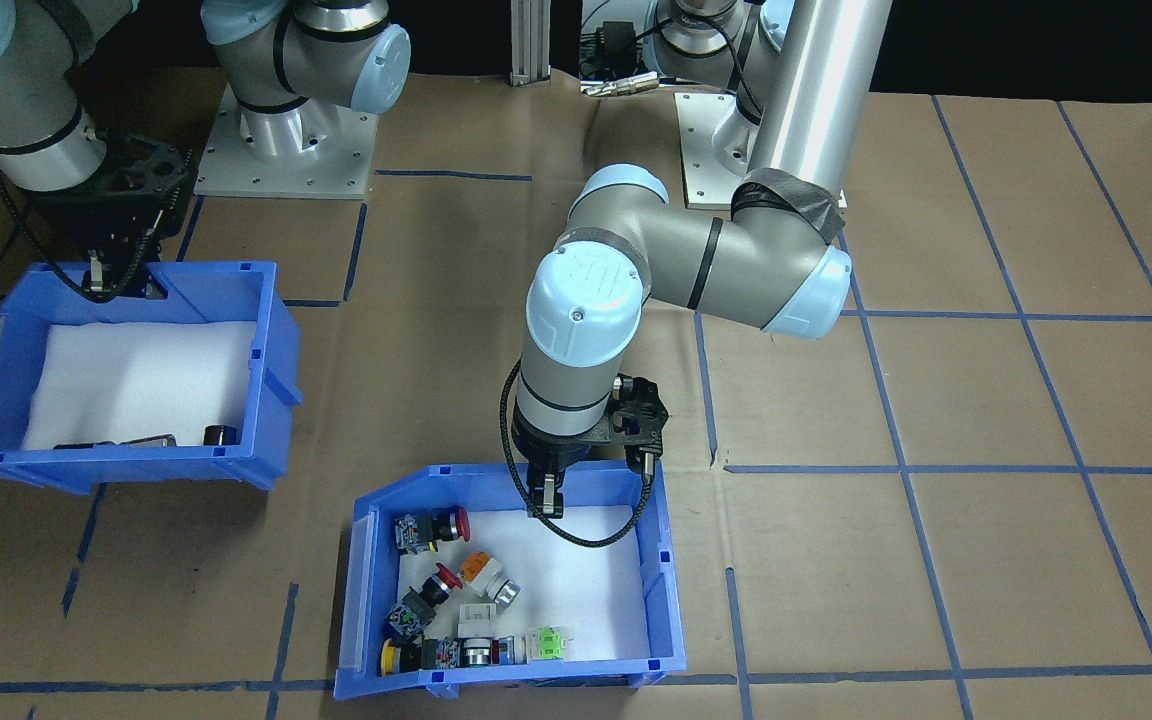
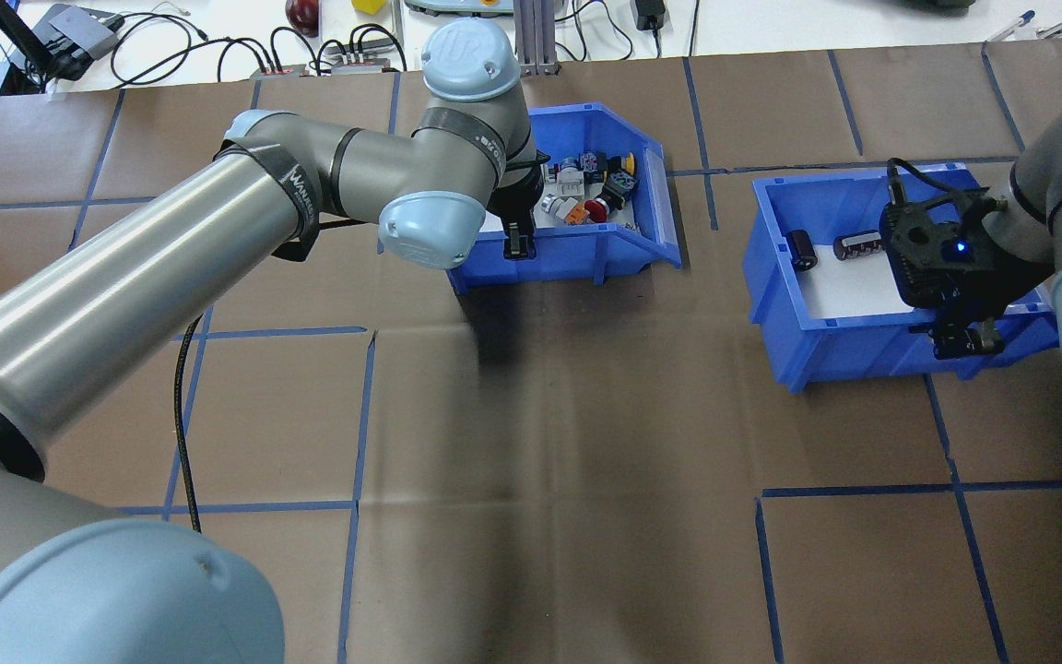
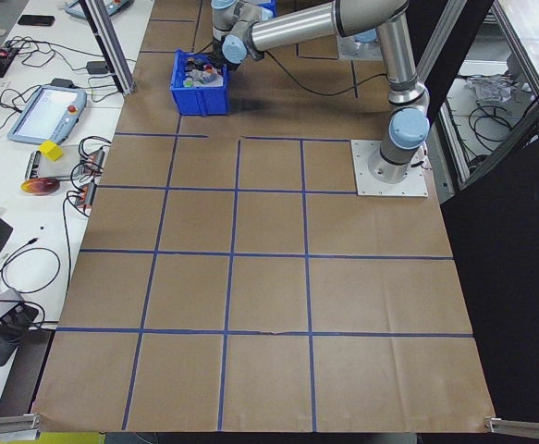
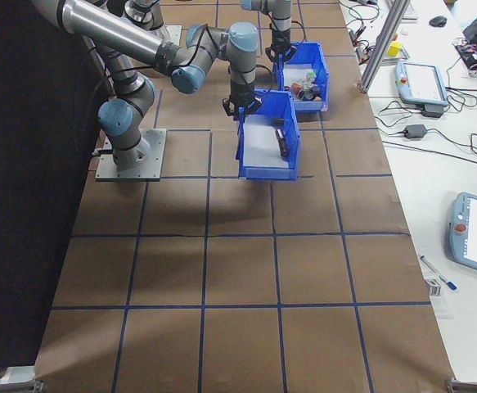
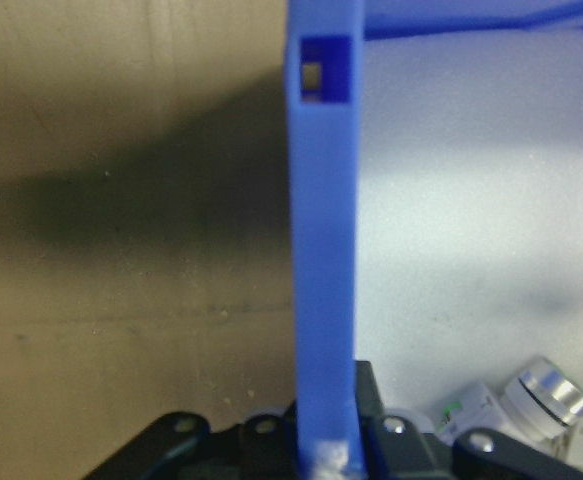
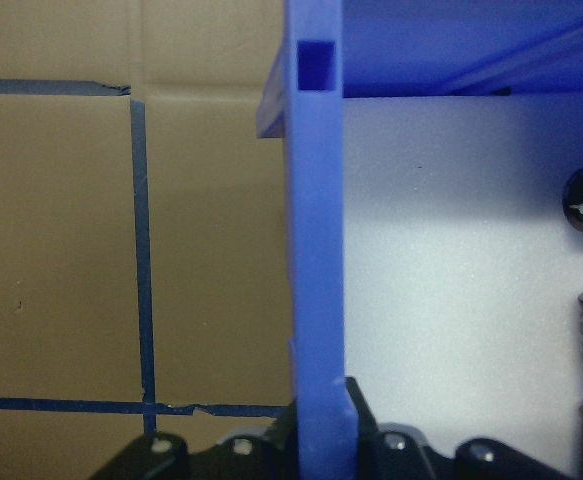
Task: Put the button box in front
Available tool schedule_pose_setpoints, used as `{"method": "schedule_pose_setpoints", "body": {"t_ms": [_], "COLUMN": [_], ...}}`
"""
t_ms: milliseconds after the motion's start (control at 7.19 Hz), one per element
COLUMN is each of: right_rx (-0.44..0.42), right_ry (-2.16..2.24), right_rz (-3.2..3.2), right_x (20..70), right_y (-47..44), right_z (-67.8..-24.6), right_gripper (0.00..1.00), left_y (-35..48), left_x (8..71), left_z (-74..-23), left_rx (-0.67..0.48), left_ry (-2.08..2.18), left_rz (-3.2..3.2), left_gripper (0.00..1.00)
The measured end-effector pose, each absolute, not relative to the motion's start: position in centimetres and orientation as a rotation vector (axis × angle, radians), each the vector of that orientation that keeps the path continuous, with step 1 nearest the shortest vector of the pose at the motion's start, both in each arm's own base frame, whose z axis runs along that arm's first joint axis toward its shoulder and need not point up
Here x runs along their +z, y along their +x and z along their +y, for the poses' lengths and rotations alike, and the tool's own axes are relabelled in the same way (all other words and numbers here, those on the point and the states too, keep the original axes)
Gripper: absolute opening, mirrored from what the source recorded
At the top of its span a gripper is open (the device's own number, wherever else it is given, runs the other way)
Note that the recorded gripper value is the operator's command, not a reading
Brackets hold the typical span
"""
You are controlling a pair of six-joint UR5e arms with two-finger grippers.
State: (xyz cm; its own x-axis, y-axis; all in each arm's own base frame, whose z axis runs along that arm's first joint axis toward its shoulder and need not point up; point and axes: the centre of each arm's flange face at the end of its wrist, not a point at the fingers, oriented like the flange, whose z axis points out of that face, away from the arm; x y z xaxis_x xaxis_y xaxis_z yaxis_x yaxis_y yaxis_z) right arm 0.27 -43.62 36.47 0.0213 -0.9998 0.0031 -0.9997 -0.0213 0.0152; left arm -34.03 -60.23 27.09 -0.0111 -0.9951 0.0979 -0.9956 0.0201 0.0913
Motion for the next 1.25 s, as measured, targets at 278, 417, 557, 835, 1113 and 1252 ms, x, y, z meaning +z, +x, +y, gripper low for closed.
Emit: {"method": "schedule_pose_setpoints", "body": {"t_ms": [278,417,557,835,1113,1252], "right_rx": [-0.012,-0.01,-0.009,-0.006,-0.001,0.002], "right_ry": [2.22,2.197,2.176,2.145,2.124,2.12], "right_rz": [-2.21,-2.237,-2.262,-2.293,-2.304,-2.303], "right_x": [36.2,36.0,35.5,34.5,34.1,34.1], "right_y": [0.6,1.1,1.6,3.3,6.7,9.3], "right_z": [-42.7,-41.6,-40.2,-37.0,-35.0,-34.3], "right_gripper": [0.06,0.06,0.06,0.06,0.06,0.06], "left_y": [-33.7,-32.9,-31.6,-29.0,-27.2,-25.7], "left_x": [28.8,30.7,33.8,39.7,45.0,47.3], "left_z": [-60.3,-60.0,-59.4,-56.9,-53.8,-52.4], "left_rx": [0.005,-0.01,-0.028,0.004,0.071,0.078], "left_ry": [2.046,1.92,1.752,1.322,0.702,0.478], "left_rz": [-2.222,-2.376,-2.539,-2.845,-3.08,-3.132], "left_gripper": [0.97,0.97,0.99,0.99,0.99,0.99]}}
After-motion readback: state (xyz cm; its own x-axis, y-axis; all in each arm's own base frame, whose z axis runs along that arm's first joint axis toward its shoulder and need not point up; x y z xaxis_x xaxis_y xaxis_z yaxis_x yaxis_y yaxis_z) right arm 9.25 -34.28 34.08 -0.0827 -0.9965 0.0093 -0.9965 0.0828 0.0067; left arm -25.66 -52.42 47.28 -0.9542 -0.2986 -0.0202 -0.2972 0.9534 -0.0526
